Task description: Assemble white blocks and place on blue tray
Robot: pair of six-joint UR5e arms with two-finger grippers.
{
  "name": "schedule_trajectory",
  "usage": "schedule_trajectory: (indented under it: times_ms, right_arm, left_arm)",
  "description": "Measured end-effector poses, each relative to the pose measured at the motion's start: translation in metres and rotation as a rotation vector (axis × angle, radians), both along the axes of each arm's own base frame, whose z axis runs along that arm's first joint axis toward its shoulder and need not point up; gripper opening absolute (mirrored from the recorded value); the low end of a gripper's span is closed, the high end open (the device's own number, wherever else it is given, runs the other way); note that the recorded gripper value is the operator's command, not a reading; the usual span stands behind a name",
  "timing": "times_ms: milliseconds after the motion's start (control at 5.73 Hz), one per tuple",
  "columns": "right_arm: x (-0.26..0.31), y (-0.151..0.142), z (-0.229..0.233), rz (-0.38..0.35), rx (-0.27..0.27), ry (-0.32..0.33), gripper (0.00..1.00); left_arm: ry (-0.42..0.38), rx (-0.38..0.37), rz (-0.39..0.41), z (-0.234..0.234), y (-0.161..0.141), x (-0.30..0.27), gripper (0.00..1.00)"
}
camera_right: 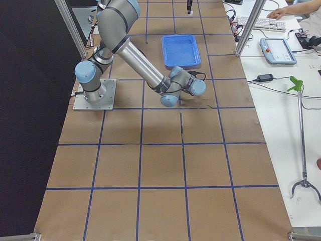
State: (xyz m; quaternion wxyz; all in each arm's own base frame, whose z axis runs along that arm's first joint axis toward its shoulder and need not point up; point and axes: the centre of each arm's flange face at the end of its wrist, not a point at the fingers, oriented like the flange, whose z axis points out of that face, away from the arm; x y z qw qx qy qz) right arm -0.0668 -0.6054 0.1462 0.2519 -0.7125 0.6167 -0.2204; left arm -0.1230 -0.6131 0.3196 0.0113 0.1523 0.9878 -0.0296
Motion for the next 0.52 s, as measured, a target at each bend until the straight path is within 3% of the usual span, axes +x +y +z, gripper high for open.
schedule_trajectory:
  times_ms: [349,523]
  right_arm:
    - [0.0,0.0,0.0,-0.001,0.001,0.0,0.38]
    - [0.0,-0.001,0.0,-0.001,-0.002,0.002,0.29]
  left_arm:
    - [-0.01,0.025,-0.337,-0.013,0.054,-0.103,0.03]
    - [-0.019,0.023,-0.563,-0.022,0.062,-0.124,0.04]
